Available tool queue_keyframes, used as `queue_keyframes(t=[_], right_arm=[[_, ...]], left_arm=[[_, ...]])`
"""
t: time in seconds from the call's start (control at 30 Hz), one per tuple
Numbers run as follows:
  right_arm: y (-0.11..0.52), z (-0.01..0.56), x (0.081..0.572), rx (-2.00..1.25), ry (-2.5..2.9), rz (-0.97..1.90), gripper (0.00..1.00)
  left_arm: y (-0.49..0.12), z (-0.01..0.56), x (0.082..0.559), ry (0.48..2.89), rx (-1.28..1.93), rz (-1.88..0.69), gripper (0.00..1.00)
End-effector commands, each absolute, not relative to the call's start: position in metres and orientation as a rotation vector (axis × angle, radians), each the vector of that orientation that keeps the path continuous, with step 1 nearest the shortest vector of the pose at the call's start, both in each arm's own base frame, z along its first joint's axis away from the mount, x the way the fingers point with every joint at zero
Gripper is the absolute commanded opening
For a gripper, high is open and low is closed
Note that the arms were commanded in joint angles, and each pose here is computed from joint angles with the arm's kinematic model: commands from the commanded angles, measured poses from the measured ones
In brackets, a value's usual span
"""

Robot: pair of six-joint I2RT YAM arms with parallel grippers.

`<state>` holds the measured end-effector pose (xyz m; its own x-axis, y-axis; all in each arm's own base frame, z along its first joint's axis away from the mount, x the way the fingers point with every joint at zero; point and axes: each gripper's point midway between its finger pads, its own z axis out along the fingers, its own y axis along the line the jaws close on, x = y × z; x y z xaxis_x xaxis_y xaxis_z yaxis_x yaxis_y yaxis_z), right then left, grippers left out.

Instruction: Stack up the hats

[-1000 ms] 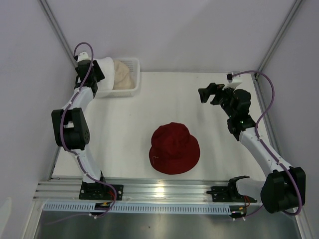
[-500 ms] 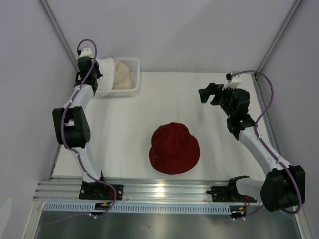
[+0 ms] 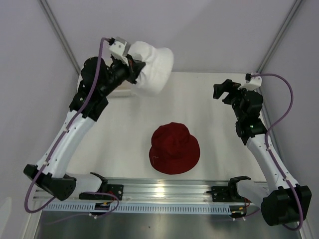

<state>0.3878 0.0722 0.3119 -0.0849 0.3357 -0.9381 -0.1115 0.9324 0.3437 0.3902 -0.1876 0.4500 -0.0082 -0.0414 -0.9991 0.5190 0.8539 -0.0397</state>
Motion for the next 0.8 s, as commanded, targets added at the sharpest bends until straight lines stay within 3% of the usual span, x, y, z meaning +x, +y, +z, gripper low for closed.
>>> queue_keyframes(t=[0.0, 0.3, 0.53, 0.77], right_arm=[[0.052, 0.315, 0.375, 0.261, 1.602, 0.325, 0.99], [0.038, 0.315, 0.345, 0.305, 1.555, 0.329, 0.99], [0.052, 0.314, 0.340, 0.241, 1.580, 0.387, 0.99], [0.059, 0.304, 0.340, 0.227, 1.616, 0.423, 1.00]], left_arm=[[-0.230, 0.430, 0.334, 1.545, 0.592, -0.596, 0.01], [-0.279, 0.390, 0.231, 1.556, 0.852, -0.717, 0.01], [-0.286, 0.352, 0.197, 1.658, 0.941, -0.632, 0.01], [-0.282, 0.324, 0.162, 1.668, 0.994, -0.703, 0.01]])
